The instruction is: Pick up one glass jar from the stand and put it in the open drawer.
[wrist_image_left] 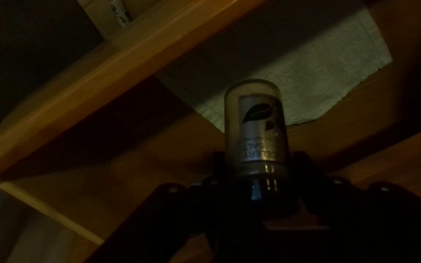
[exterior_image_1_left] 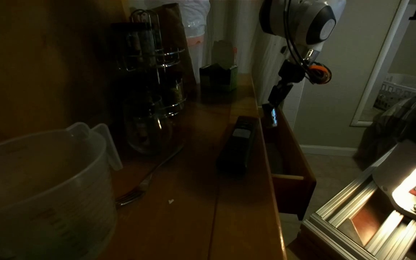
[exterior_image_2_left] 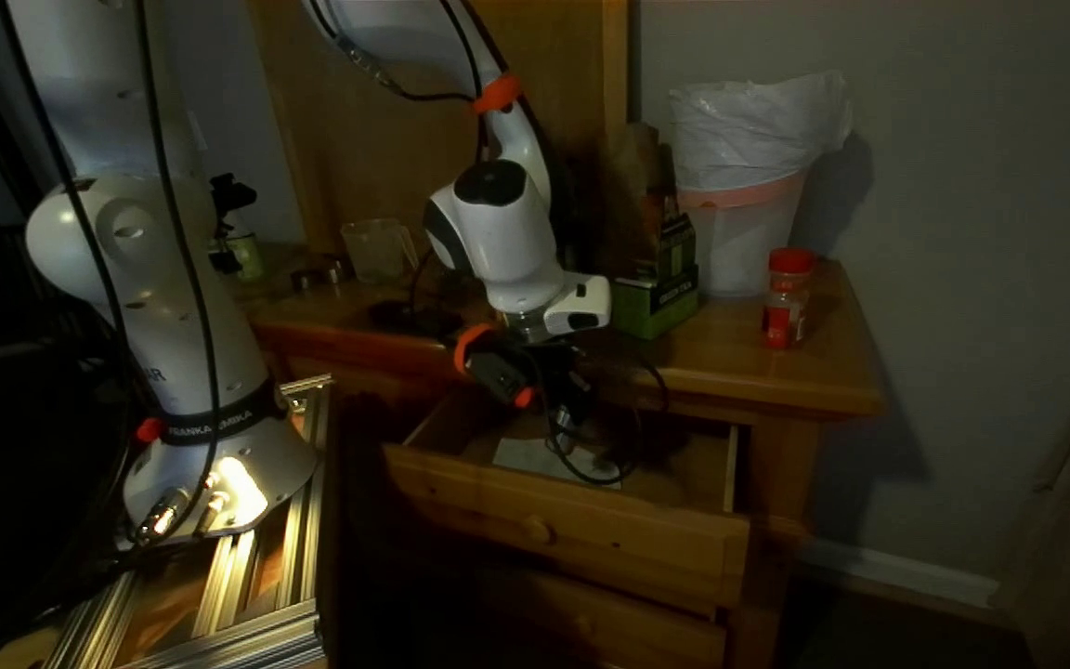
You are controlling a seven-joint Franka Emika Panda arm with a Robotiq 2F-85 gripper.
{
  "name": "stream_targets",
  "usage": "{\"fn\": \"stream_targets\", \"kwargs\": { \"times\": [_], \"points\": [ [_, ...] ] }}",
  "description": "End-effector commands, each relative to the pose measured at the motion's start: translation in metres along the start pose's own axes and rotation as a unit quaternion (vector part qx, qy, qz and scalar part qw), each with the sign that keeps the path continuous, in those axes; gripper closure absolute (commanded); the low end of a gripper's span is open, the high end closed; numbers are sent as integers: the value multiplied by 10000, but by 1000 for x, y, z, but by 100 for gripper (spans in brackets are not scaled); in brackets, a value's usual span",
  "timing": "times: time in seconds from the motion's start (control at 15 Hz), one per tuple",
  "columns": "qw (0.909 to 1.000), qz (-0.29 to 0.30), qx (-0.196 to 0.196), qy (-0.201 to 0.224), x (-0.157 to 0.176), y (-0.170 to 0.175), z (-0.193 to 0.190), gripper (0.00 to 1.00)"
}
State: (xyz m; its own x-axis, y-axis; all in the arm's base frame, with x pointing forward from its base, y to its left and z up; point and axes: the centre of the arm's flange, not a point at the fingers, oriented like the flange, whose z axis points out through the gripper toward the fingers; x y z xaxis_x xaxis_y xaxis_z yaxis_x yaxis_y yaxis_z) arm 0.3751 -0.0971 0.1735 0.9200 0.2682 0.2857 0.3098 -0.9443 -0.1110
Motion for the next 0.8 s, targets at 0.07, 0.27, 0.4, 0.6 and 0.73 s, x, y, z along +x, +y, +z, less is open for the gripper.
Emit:
{"fn": "stream_targets", "kwargs": {
  "times": [0.07,0.27,0.4,0.6,0.73],
  "points": [
    [9997,128,205,-74,2,21,31,77],
    [9993,146,257,-210,3,25,45,77],
    [9992,179,274,-250,3,28,53,77],
    [9989,218,283,-314,6,34,63,77],
    [9985,233,308,-380,8,39,71,77]
  ]
}}
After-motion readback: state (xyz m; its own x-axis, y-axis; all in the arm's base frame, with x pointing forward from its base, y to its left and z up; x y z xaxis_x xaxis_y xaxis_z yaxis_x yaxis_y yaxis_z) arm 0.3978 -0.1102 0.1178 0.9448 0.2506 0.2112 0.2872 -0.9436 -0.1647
